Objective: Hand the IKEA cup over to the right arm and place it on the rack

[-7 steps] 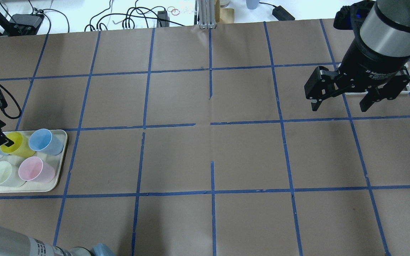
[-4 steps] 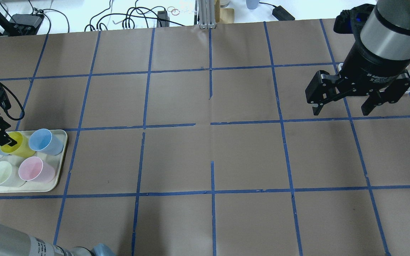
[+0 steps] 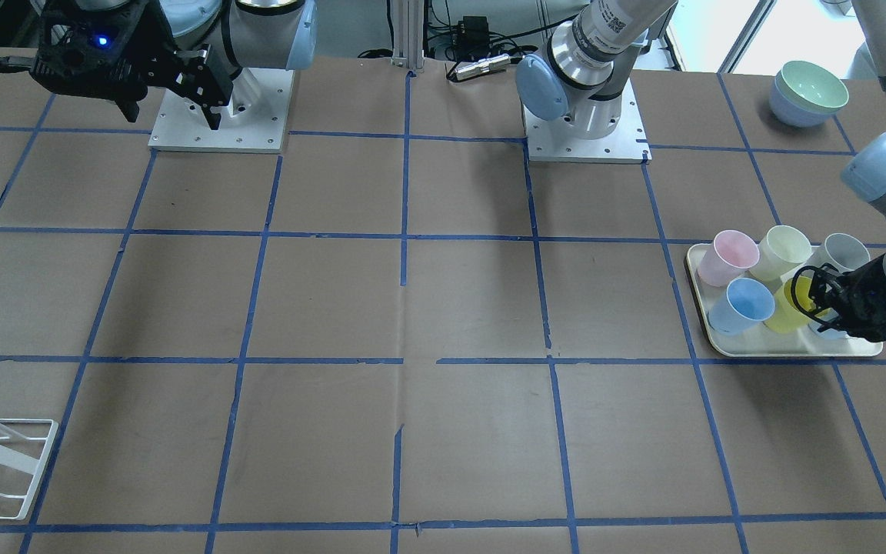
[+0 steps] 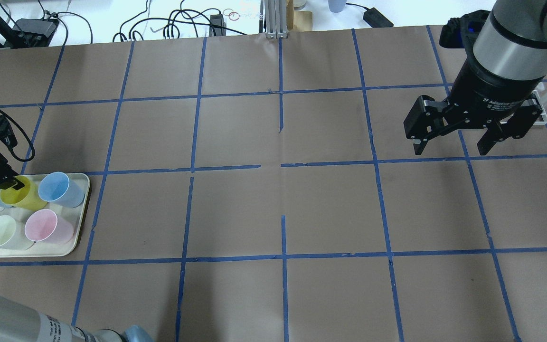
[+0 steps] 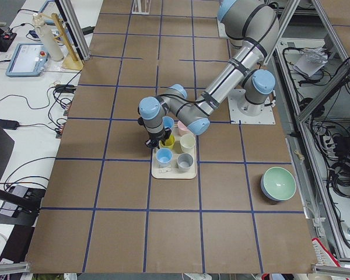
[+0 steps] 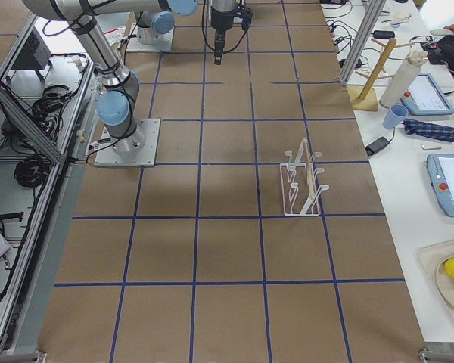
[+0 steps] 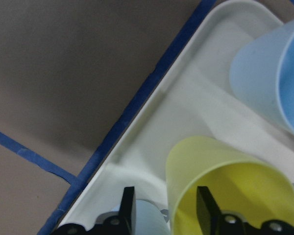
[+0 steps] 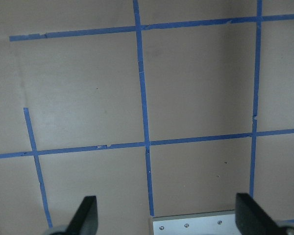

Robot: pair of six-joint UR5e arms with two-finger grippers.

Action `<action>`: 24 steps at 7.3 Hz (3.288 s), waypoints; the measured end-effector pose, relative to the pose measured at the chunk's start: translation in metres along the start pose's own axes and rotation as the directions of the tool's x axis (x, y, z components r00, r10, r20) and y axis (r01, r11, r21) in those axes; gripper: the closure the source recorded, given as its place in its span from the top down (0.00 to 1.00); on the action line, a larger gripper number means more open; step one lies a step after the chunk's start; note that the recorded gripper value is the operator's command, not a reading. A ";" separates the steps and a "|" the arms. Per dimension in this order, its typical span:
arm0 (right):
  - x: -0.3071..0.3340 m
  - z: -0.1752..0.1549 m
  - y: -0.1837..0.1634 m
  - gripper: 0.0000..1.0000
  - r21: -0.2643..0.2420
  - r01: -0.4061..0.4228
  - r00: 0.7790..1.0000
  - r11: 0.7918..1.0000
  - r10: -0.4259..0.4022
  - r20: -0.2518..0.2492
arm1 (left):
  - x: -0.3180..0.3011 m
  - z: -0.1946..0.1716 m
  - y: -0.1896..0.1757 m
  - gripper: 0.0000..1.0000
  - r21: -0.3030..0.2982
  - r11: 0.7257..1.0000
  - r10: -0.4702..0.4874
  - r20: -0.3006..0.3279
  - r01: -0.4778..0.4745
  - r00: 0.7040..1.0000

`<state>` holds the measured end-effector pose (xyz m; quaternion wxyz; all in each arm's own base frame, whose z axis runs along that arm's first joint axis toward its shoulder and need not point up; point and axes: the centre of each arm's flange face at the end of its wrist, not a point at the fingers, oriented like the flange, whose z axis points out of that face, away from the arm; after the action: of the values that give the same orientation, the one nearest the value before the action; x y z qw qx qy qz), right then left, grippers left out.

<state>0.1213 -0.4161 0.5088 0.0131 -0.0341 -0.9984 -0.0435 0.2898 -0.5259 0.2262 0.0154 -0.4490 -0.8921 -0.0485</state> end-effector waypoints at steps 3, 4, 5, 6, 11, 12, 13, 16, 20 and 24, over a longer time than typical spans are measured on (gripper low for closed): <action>0.000 0.000 0.002 1.00 0.003 -0.006 1.000 1.000 0.006 0.004 | 0.002 -0.011 -0.001 0.00 -0.002 1.000 -0.017 0.016 0.017 1.000; -0.001 -0.001 0.003 1.00 0.005 -0.009 1.000 1.000 0.009 0.008 | 0.006 -0.023 -0.002 0.00 -0.001 1.000 -0.031 0.027 0.031 0.999; -0.003 -0.002 0.004 1.00 0.007 -0.011 0.999 1.000 0.011 0.034 | 0.012 -0.043 -0.002 0.00 0.004 0.999 -0.041 0.038 0.041 0.998; -0.011 -0.004 0.004 1.00 0.007 -0.010 0.993 1.000 0.010 0.116 | 0.021 -0.071 -0.002 0.00 0.011 0.998 -0.059 0.044 0.058 0.997; -0.052 -0.025 0.003 1.00 0.005 0.002 0.827 1.000 -0.004 0.562 | 0.119 -0.191 -0.052 0.00 0.179 0.905 -0.363 -0.147 0.386 0.920; -0.061 -0.030 0.003 1.00 -0.004 0.008 0.754 1.000 -0.004 0.657 | 0.144 -0.201 -0.072 0.00 0.224 0.869 -0.385 -0.253 0.441 0.887; -0.069 -0.034 0.003 1.00 -0.016 0.012 0.678 1.000 0.003 0.735 | 0.165 -0.207 -0.088 0.00 0.267 0.827 -0.387 -0.370 0.495 0.845; -0.071 -0.037 -0.010 1.00 -0.032 0.007 0.433 0.999 0.026 0.901 | 0.219 -0.219 -0.129 0.00 0.289 0.687 -0.301 -0.723 0.667 0.622; -0.062 0.002 -0.021 1.00 -0.063 -0.011 0.198 0.998 0.064 0.978 | 0.297 -0.229 -0.218 0.00 0.192 0.565 -0.089 -0.953 0.802 0.291; -0.063 0.010 -0.020 1.00 -0.152 -0.020 0.112 0.988 0.153 0.982 | 0.343 -0.228 -0.263 0.00 0.101 0.488 0.010 -0.994 0.867 0.111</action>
<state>0.1824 -0.4392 0.4952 -0.6522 -0.1130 -0.7473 -0.0589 -0.1294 -0.4303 0.4581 0.6789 0.0440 -0.7316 0.0434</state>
